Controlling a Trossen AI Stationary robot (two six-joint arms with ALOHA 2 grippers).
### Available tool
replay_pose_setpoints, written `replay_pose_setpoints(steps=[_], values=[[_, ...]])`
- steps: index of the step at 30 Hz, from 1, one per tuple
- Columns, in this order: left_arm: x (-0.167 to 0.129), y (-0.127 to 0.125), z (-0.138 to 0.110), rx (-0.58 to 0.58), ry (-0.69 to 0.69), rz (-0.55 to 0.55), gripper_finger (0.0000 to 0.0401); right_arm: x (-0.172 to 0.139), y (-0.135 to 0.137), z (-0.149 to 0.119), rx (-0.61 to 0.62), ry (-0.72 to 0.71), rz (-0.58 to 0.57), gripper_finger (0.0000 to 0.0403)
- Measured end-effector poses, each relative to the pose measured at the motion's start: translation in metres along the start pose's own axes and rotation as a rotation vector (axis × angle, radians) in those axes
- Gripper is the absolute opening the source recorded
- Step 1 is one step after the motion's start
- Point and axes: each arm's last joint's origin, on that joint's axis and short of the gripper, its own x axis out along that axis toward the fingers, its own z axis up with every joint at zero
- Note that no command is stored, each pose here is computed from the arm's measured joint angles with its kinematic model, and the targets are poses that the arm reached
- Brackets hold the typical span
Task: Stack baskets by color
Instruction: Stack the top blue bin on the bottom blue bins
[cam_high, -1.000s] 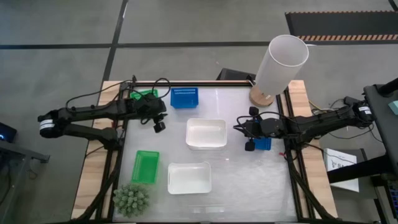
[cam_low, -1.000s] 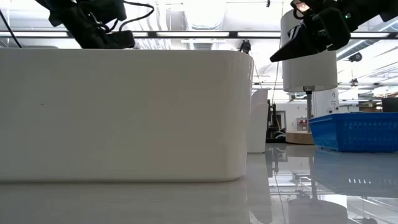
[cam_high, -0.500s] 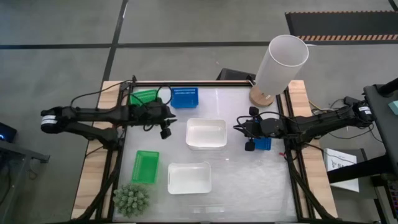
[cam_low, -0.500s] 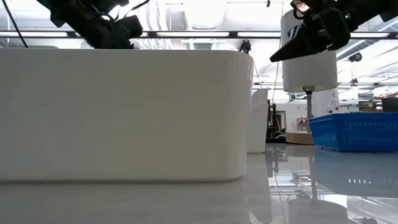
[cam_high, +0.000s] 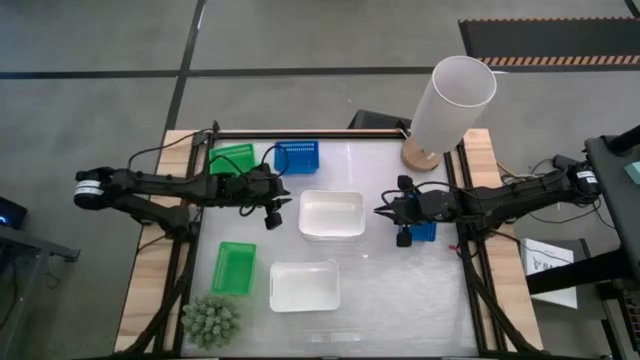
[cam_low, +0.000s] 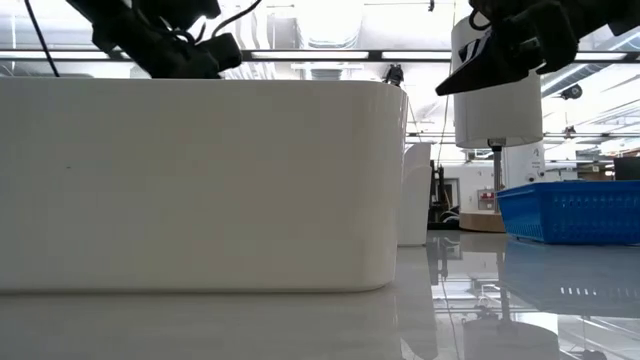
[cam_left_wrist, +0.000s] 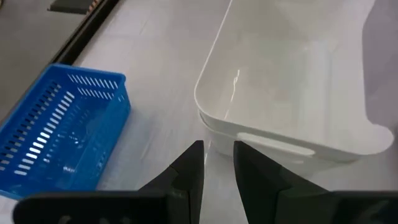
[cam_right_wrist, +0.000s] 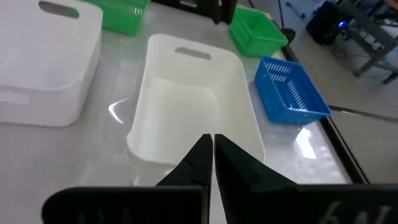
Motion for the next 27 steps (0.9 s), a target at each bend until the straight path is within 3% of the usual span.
replay_pose_setpoints(steps=[6,19,22,27], values=[[0.002,0.000,0.001,0.006,-0.010,0.006,0.0070,0.004,0.002,-0.004,-0.028,-0.031,-0.006,0.0009],[0.000,0.000,0.022,-0.046,-0.222,0.018,0.0070,0.006,0.006,-0.009,-0.184,-0.153,0.044,0.0009],[-0.001,0.000,0.023,-0.061,-0.237,0.016,0.0070,0.004,0.008,-0.014,-0.220,-0.220,0.071,0.0009],[-0.001,0.000,0.025,-0.185,-0.274,0.014,0.0070,0.001,0.011,-0.032,-0.245,-0.412,0.028,0.0009]])
